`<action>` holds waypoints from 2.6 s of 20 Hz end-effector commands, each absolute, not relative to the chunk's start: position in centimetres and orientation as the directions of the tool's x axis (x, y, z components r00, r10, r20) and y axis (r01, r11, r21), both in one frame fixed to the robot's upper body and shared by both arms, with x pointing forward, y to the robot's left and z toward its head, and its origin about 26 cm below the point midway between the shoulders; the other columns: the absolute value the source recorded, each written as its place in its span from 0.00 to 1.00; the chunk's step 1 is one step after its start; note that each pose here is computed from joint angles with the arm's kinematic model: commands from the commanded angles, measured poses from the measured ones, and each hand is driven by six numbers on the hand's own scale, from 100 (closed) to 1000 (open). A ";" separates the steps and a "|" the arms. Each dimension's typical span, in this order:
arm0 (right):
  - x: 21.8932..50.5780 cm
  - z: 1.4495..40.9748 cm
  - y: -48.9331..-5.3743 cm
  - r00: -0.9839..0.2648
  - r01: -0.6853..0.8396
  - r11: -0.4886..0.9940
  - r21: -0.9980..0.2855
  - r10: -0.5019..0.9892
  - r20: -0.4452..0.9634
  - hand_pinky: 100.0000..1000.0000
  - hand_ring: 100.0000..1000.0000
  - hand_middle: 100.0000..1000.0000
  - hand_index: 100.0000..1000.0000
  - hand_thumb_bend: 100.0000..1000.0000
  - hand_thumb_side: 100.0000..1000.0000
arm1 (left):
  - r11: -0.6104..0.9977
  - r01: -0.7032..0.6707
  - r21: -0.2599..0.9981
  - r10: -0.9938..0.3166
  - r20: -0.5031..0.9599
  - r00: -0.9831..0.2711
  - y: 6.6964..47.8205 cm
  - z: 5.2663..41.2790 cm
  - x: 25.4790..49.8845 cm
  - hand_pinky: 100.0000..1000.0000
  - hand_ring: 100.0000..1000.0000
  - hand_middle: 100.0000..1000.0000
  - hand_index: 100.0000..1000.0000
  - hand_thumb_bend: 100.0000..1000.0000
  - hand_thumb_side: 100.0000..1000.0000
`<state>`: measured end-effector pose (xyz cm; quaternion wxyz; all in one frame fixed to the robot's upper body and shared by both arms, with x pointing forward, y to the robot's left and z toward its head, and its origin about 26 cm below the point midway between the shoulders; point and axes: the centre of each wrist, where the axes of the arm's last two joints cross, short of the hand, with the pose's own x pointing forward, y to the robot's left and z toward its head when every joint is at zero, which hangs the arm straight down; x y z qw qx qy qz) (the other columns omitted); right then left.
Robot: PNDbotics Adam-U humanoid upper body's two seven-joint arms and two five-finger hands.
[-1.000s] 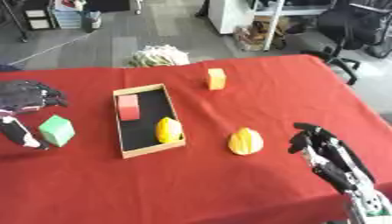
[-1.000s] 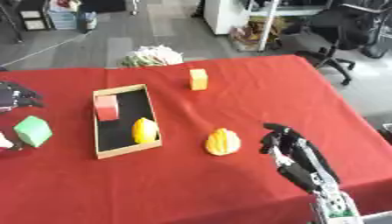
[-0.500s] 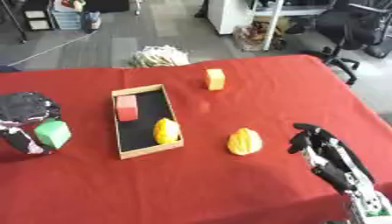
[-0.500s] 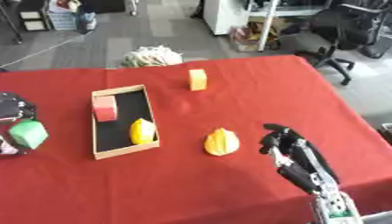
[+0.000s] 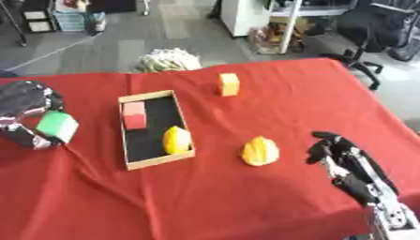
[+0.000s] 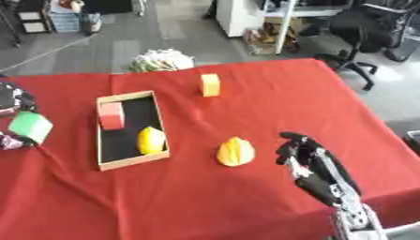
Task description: Pick up objects on the table and place them in the box.
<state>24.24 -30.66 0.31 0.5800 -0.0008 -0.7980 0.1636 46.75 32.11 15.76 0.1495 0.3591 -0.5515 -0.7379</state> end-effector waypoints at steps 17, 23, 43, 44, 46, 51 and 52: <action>24.6 0.9 -30.5 -0.342 -0.213 0.939 -0.269 0.186 0.921 0.55 0.49 0.51 0.80 0.00 0.34 | -0.326 -0.085 0.941 -0.391 -0.216 -0.895 18.2 14.4 46.6 0.70 0.56 0.52 0.69 0.05 0.20; 24.6 0.8 -30.5 -0.340 -0.212 0.940 -0.266 0.184 0.922 0.55 0.49 0.51 0.80 0.00 0.33 | -0.438 -0.039 0.898 -0.430 -0.248 -0.868 18.8 12.8 46.7 0.72 0.61 0.58 0.74 0.11 0.24; 24.6 0.9 -30.8 -0.343 -0.204 0.939 -0.277 0.196 0.919 0.55 0.49 0.51 0.80 0.00 0.32 | -0.412 -0.129 0.902 -0.492 -0.340 -0.802 22.0 16.1 46.5 0.86 0.81 0.86 0.94 0.37 0.90; 24.7 1.0 -31.0 -0.348 -0.203 0.938 -0.283 0.201 0.916 0.55 0.50 0.51 0.80 0.00 0.32 | -0.368 -0.135 0.920 -0.500 -0.318 -0.805 22.5 16.5 46.2 0.83 0.78 0.83 0.93 0.25 0.80; 25.1 1.8 -31.5 -0.374 -0.205 0.928 -0.311 0.219 0.901 0.55 0.50 0.51 0.81 0.00 0.34 | -0.240 -0.136 0.961 -0.521 -0.246 -0.818 23.7 17.1 45.6 0.80 0.75 0.79 0.92 0.08 0.71; 27.4 6.3 -34.6 -0.538 -0.272 0.793 -0.545 0.344 0.770 0.58 0.53 0.54 0.84 0.00 0.29 | 0.158 0.018 0.987 -0.489 0.094 -0.867 27.3 17.3 41.7 0.74 0.70 0.74 0.91 0.00 0.77; 27.8 7.1 -35.4 -0.568 -0.289 0.744 -0.602 0.373 0.734 0.59 0.54 0.55 0.85 0.00 0.23 | 0.226 0.074 0.971 -0.469 0.175 -0.866 27.8 17.3 40.6 0.72 0.68 0.72 0.91 0.00 0.78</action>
